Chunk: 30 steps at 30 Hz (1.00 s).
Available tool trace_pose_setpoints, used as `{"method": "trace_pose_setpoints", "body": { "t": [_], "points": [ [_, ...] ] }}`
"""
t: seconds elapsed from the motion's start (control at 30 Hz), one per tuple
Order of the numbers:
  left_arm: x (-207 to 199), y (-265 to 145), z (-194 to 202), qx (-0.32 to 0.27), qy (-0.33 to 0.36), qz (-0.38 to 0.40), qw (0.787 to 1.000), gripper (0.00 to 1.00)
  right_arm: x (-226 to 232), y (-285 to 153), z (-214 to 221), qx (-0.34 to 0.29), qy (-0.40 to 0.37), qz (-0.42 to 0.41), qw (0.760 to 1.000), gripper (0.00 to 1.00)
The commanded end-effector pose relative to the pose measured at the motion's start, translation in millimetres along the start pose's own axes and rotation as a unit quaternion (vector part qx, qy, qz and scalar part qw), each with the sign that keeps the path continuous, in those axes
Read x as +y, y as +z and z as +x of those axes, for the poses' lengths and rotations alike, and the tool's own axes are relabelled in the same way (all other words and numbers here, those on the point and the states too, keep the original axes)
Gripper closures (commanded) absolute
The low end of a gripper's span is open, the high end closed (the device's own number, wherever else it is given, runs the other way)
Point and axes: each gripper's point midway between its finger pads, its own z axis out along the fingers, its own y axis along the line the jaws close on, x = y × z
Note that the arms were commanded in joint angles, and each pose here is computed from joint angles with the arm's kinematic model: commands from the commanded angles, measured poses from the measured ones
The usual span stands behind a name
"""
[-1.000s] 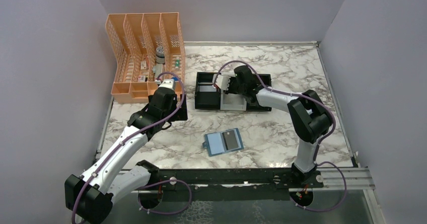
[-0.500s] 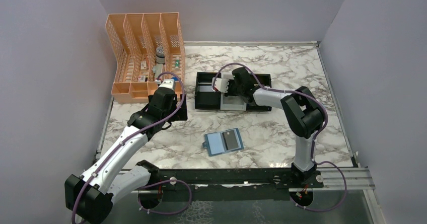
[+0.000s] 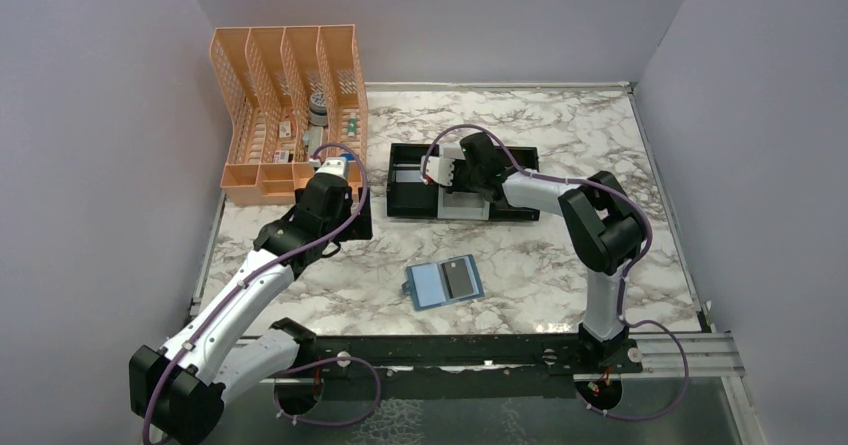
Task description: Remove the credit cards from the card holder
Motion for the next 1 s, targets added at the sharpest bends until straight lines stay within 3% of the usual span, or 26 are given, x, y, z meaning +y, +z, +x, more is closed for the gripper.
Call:
{"method": "trace_pose_setpoints", "body": {
  "t": [0.0,0.63,0.97],
  "points": [
    [3.0,0.9,-1.7,-0.005,0.004,-0.007,1.0,0.01,-8.5,-5.5,-6.6,-0.012,0.012,-0.001,1.0,0.79],
    [2.2,1.7,-0.6,-0.002,0.005,-0.004,1.0,0.01,-13.5,-7.7,-6.1,-0.009,0.037,0.014,0.999,0.78],
    [2.0,1.7,-0.3,-0.002,0.005,-0.004,1.0,0.01,-24.4,-18.5,-29.6,-0.055,0.138,0.032,0.988,0.74]
  ]
}}
